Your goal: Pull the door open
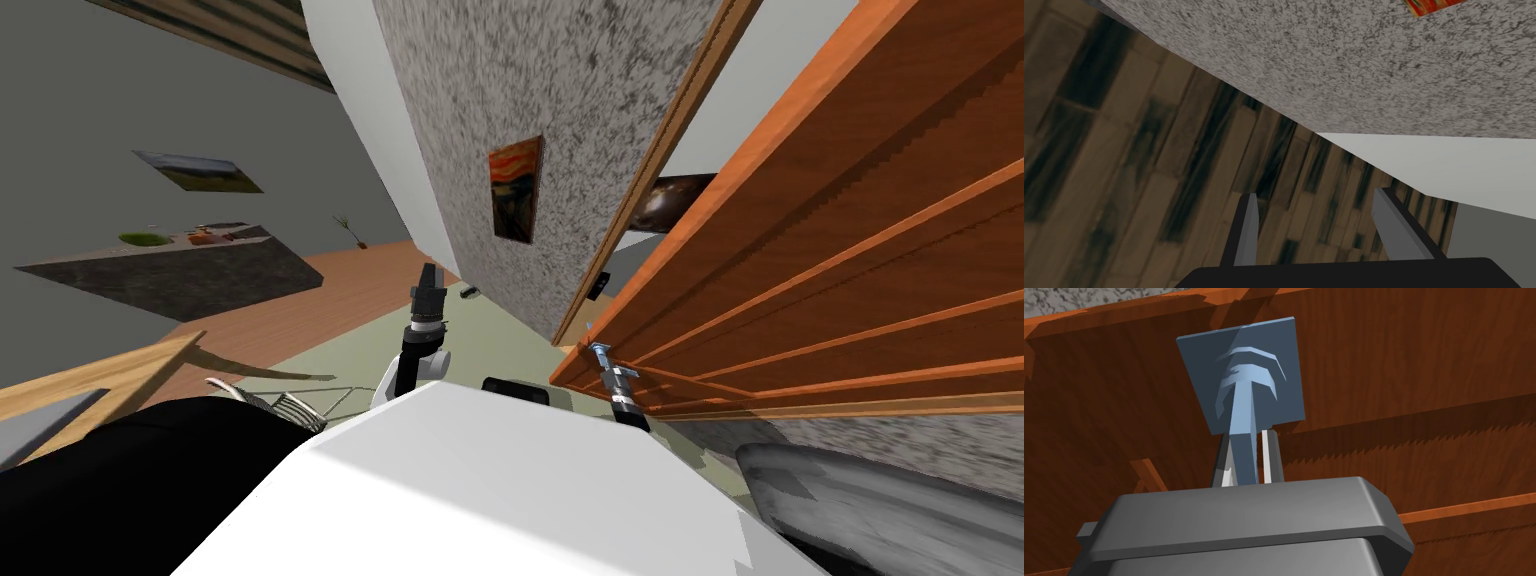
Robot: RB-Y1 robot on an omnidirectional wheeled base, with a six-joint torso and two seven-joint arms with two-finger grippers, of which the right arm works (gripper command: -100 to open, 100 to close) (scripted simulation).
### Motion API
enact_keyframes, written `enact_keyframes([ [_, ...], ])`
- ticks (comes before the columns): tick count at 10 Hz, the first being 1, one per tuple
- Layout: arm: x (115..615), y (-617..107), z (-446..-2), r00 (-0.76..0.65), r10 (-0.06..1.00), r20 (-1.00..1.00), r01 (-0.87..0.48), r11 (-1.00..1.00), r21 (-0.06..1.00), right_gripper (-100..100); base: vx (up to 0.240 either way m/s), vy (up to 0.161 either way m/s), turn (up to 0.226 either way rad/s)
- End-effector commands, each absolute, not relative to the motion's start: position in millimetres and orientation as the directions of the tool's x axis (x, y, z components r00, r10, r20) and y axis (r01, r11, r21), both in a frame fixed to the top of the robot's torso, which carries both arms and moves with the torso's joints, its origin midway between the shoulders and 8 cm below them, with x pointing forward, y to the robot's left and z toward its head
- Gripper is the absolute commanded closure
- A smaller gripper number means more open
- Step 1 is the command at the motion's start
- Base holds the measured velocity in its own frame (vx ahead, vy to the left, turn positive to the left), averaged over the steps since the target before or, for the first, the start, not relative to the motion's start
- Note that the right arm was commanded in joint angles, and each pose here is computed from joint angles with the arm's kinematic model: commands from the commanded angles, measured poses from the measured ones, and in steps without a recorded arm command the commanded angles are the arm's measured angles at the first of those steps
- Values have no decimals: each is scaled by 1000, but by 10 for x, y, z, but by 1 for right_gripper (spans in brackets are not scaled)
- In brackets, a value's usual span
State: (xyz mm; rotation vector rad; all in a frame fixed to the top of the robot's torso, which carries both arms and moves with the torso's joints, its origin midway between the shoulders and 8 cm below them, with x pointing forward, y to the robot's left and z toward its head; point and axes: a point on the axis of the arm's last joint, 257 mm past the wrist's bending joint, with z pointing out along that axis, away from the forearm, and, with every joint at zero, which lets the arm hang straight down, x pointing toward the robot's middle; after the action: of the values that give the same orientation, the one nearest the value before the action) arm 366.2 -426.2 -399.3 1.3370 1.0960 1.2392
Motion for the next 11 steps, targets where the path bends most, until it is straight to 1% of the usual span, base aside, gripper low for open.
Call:
enact_keyframes([
  [1,3573,-4283,-3989,62,991,121,-1,-121,993,100,-186,-56,226],
  [5,3358,-4327,-3974,28,992,119,-2,-119,993,100,-253,-70,193],
  [8,3218,-4351,-3961,5,993,119,0,-119,993,100,-204,-62,139],
  [10,3186,-4329,-3989,2,993,121,4,-121,993,100,-115,-30,83],
  [11,3156,-4337,-3988,-1,993,120,4,-120,993,100,-226,-76,223],
])
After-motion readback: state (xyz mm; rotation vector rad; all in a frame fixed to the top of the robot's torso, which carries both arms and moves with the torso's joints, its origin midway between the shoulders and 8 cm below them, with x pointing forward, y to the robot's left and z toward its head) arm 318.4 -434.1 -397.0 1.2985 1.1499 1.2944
